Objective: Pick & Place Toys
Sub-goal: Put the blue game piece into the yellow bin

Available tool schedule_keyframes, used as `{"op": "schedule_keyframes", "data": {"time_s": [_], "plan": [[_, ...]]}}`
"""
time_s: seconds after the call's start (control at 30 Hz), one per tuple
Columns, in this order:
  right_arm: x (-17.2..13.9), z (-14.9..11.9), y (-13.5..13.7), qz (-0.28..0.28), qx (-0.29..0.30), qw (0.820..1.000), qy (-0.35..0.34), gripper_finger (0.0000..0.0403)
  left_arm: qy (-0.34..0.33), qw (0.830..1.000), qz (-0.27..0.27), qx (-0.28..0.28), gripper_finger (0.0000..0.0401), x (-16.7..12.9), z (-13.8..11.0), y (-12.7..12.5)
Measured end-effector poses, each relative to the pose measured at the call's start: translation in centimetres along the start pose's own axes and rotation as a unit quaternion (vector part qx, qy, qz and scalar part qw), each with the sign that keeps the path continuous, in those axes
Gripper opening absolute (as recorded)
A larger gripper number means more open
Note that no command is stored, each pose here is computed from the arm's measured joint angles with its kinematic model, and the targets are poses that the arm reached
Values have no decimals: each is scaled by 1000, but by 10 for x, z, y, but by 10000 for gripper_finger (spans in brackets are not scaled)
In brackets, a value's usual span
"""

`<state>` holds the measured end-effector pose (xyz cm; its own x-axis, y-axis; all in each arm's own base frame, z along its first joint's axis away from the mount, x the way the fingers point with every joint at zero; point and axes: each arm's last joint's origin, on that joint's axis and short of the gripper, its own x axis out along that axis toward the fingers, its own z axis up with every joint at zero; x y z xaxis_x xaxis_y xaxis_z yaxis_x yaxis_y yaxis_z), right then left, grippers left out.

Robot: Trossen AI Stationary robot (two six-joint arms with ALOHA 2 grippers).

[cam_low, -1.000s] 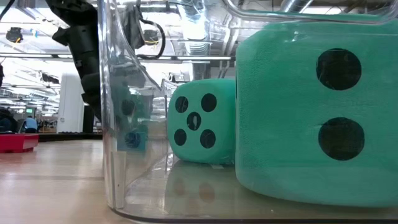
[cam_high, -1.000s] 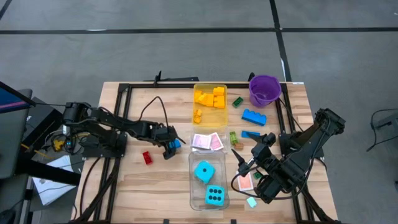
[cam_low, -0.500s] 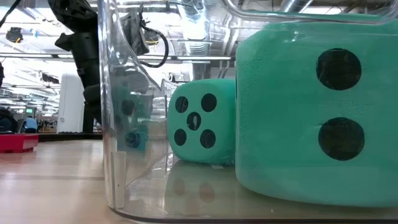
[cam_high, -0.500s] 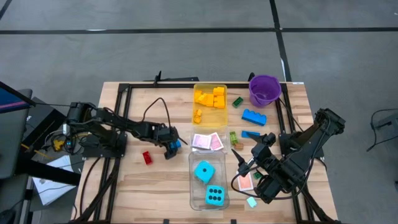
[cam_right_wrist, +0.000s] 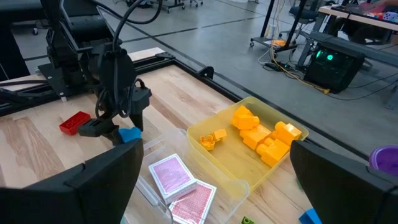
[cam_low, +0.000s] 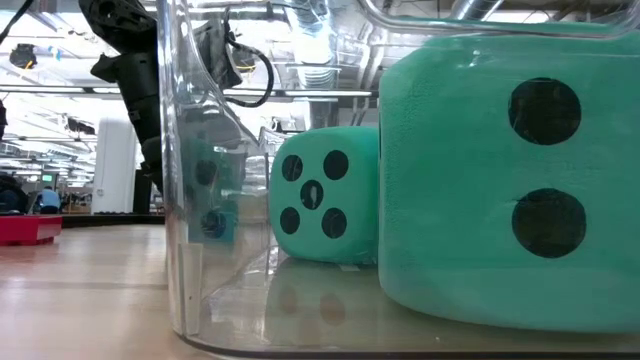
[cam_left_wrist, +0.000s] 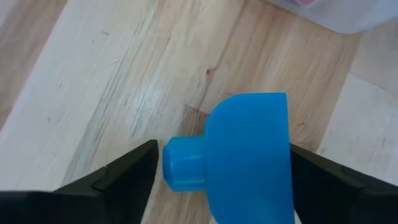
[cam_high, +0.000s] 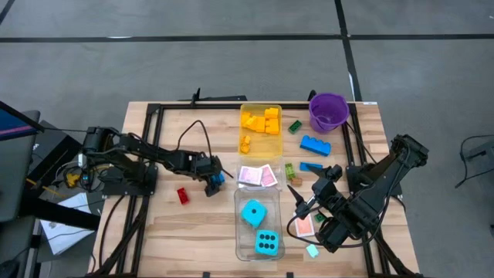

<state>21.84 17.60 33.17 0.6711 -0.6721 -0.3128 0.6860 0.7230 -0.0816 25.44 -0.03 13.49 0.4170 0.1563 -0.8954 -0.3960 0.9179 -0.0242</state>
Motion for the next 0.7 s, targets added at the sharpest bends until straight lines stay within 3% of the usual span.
{"op": "schedule_keyframes", "data": {"time_s": [0.2, 0.5, 0.7], "plan": [[0, 0, 0, 0, 0, 1000, 0, 398, -3, 1000, -1, 0, 259, 0, 1, 0], [0, 0, 0, 0, 0, 1000, 0, 398, -3, 1000, -2, 7, 277, 0, 1, 0], [0, 0, 0, 0, -1, 1000, 0, 398, -3, 1000, -2, 9, 259, 0, 1, 0]]}}
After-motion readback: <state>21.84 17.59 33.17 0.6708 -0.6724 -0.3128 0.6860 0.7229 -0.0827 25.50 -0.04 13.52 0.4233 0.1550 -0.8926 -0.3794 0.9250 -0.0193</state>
